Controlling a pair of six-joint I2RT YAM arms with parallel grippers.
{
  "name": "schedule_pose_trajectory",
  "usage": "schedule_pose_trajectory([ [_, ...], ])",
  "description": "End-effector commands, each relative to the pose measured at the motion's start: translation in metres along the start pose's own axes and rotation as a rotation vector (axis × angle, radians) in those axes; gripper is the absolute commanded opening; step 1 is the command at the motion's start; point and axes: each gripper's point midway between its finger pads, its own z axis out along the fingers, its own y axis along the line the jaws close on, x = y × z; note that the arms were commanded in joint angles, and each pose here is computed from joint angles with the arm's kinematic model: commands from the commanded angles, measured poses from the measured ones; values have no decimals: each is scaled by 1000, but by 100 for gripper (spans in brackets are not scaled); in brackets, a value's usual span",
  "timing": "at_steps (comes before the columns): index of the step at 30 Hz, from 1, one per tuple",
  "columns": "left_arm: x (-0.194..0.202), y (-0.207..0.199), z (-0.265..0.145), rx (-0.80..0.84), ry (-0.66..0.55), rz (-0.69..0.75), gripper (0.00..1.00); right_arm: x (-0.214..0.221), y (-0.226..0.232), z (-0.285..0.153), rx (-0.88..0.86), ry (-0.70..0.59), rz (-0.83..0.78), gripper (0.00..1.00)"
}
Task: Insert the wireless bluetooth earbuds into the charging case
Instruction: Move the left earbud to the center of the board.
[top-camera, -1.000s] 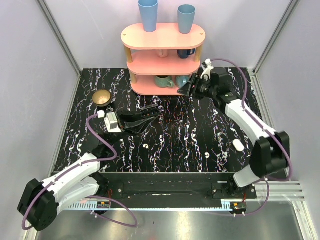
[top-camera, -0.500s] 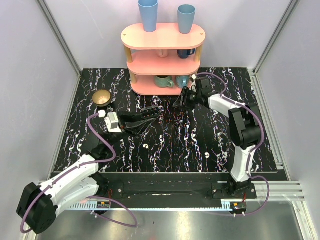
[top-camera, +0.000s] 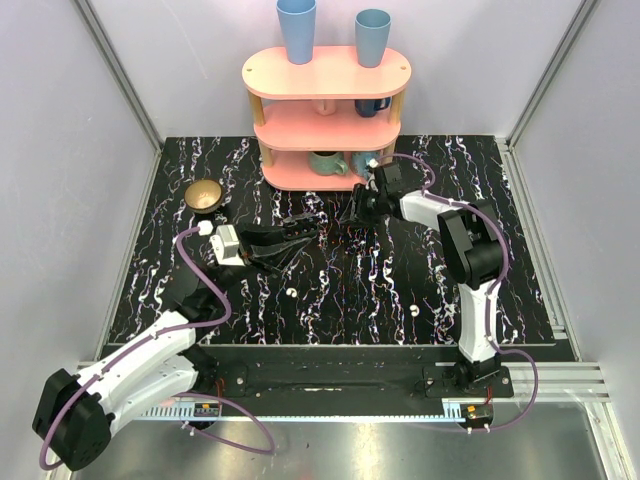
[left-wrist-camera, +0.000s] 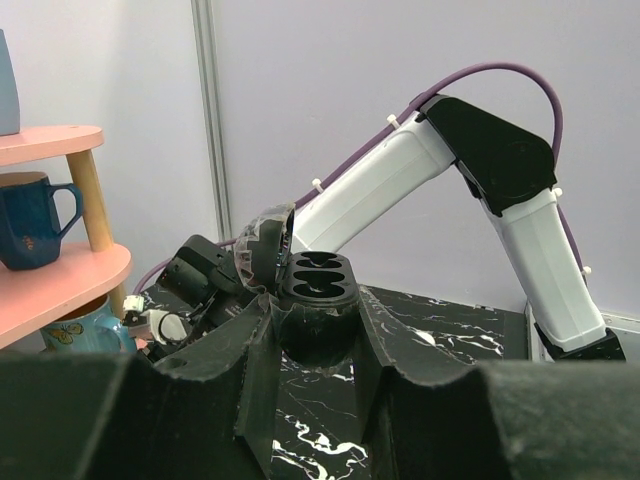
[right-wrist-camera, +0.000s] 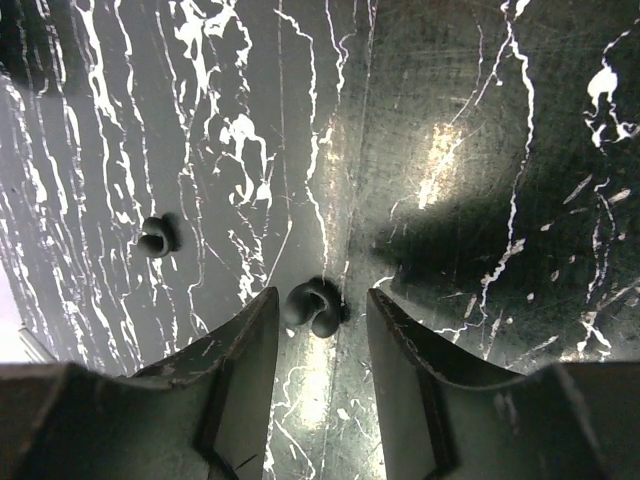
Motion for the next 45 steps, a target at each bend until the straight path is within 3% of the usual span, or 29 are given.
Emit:
schedule_pose_trajectory([
  [1, -30, -1, 6, 3, -74, 56, 0, -17, 7, 4, 14, -49, -55, 47],
  [45, -17, -2, 6, 13, -44, 16, 0, 41, -27, 17, 137, 91, -131, 38],
])
